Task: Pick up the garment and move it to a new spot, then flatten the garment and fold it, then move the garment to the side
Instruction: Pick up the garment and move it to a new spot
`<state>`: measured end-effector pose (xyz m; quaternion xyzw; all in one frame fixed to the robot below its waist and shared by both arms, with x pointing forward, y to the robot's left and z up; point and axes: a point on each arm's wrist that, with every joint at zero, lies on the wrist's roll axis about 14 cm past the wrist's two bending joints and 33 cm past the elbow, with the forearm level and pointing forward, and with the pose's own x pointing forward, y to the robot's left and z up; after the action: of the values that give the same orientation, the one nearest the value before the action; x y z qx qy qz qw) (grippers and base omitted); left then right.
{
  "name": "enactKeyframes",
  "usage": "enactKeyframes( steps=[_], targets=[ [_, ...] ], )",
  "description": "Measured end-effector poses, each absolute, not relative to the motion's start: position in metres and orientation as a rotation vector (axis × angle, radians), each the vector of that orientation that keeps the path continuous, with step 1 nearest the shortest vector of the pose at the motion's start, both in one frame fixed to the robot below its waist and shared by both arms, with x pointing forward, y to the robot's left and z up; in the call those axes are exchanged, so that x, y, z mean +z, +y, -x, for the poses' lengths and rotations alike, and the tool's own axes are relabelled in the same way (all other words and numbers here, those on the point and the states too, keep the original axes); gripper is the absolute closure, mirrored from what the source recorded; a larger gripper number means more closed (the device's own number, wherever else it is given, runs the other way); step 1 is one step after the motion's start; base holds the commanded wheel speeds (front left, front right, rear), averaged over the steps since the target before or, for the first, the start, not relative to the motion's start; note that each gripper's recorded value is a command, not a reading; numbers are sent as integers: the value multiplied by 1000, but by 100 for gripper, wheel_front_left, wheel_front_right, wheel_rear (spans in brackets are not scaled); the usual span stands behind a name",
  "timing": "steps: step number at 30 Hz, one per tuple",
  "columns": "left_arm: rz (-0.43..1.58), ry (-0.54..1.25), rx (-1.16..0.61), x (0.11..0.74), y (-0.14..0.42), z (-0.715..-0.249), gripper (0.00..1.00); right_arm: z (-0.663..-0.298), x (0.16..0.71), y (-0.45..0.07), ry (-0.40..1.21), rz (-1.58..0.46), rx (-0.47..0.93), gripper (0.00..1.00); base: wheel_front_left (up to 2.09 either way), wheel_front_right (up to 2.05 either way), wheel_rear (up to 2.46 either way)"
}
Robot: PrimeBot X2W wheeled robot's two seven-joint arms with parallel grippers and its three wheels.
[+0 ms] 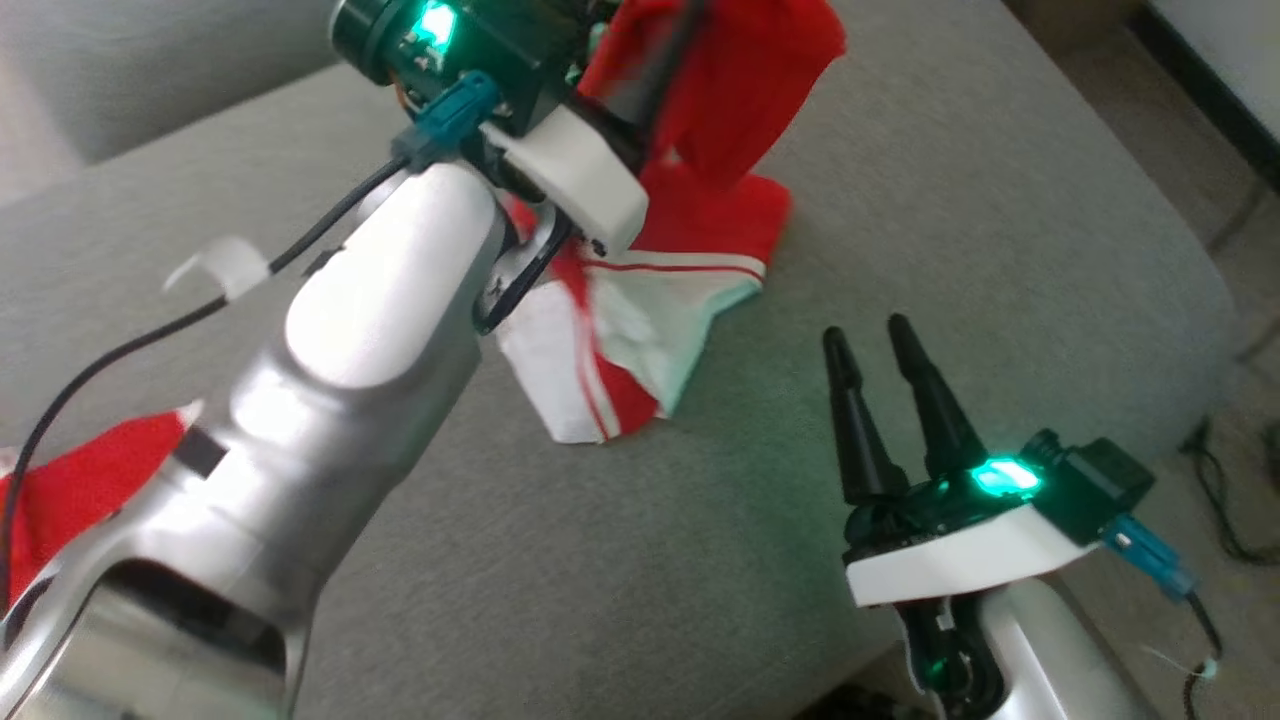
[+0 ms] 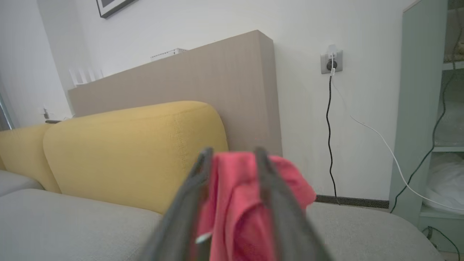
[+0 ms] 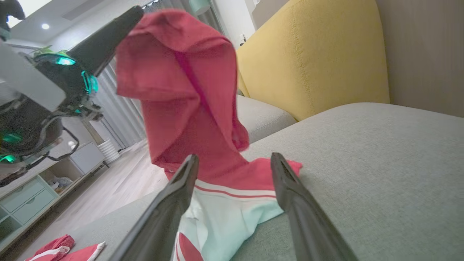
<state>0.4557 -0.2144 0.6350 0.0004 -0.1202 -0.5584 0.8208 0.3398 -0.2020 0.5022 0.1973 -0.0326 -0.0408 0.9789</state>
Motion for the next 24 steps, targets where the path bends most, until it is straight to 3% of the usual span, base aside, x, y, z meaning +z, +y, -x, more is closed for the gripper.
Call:
enactKeyframes(
  steps=[6, 13, 18, 24],
  targets=[
    [-3, -217, -1255, 610, -239, -453, 0, -335, 495, -210, -41, -387, -119, 0, 0, 0, 0],
    [-55, -206, -1213, 598, -219, -463, 0, -343, 498, -201, -50, -389, -79, 0, 0, 0, 0],
    [-81, -231, -1127, 604, -184, -480, 0, -354, 500, -196, -60, -372, -47, 0, 0, 0, 0],
    [-78, -225, -901, 599, -102, -504, 0, -368, 503, -188, -71, -347, -4, 0, 0, 0, 0]
  ],
)
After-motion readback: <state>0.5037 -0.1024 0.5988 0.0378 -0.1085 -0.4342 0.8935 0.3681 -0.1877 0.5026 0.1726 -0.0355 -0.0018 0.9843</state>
